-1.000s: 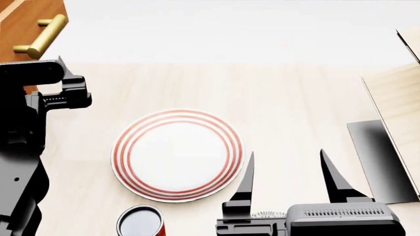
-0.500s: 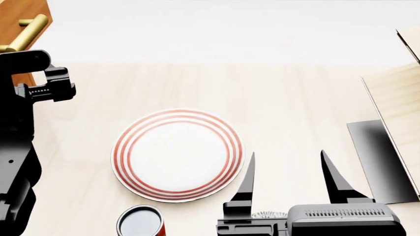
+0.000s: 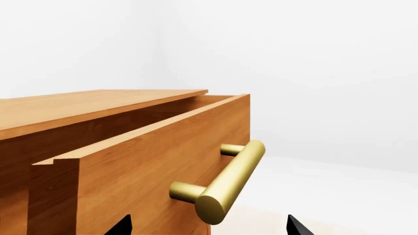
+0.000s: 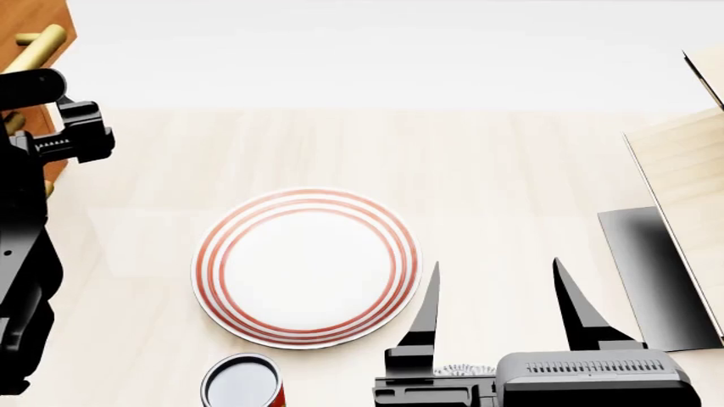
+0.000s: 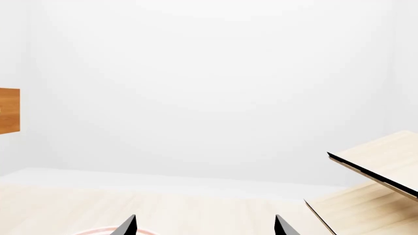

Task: Close the top drawer of the cabinet.

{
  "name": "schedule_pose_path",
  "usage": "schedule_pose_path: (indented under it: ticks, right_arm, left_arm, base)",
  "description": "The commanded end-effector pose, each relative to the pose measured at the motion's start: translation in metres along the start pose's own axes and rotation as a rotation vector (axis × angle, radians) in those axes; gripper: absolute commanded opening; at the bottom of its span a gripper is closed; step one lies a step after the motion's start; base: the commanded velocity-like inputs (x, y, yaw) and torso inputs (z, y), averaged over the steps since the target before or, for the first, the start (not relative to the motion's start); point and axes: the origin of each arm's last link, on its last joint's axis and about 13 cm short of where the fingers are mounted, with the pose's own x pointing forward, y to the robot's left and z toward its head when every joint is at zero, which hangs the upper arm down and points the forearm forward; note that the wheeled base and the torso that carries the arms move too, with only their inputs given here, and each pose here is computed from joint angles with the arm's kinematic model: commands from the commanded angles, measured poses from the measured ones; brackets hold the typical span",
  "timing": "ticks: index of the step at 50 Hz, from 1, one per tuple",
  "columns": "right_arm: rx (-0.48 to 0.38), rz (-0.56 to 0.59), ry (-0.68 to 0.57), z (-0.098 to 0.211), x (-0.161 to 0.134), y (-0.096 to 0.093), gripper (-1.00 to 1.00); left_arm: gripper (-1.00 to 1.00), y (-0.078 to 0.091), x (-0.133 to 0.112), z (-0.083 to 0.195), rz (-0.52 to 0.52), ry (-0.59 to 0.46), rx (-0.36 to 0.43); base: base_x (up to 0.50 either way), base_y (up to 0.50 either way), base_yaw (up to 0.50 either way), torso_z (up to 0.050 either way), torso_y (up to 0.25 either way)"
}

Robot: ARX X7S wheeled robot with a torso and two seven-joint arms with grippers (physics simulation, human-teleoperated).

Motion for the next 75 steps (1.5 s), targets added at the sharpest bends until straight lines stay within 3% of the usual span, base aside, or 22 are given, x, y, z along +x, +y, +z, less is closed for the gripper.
schedule_pose_path:
  ticks: [1,38,75]
  right_arm:
    - [0.001,0.000,0.000,0.000,0.000,0.000,1.00]
    - [0.004,0.001,0.006,-0.003,-0.001,0.000,1.00]
    - [0.010,0.000,0.009,-0.005,-0.001,0.000,1.00]
  left_arm:
    - [1.00,0.006,0.007,-0.001,0.038,0.019,-0.008]
    - [1.00,0.029,0.026,0.010,0.156,0.044,-0.069]
    - [1.00,0.047,0.040,0.018,0.282,0.114,-0.215]
  base:
    - [0.00,0.00,0.00,0.000,0.000]
    - [0.00,0.00,0.00,0.000,0.000]
    - [0.00,0.00,0.00,0.000,0.000]
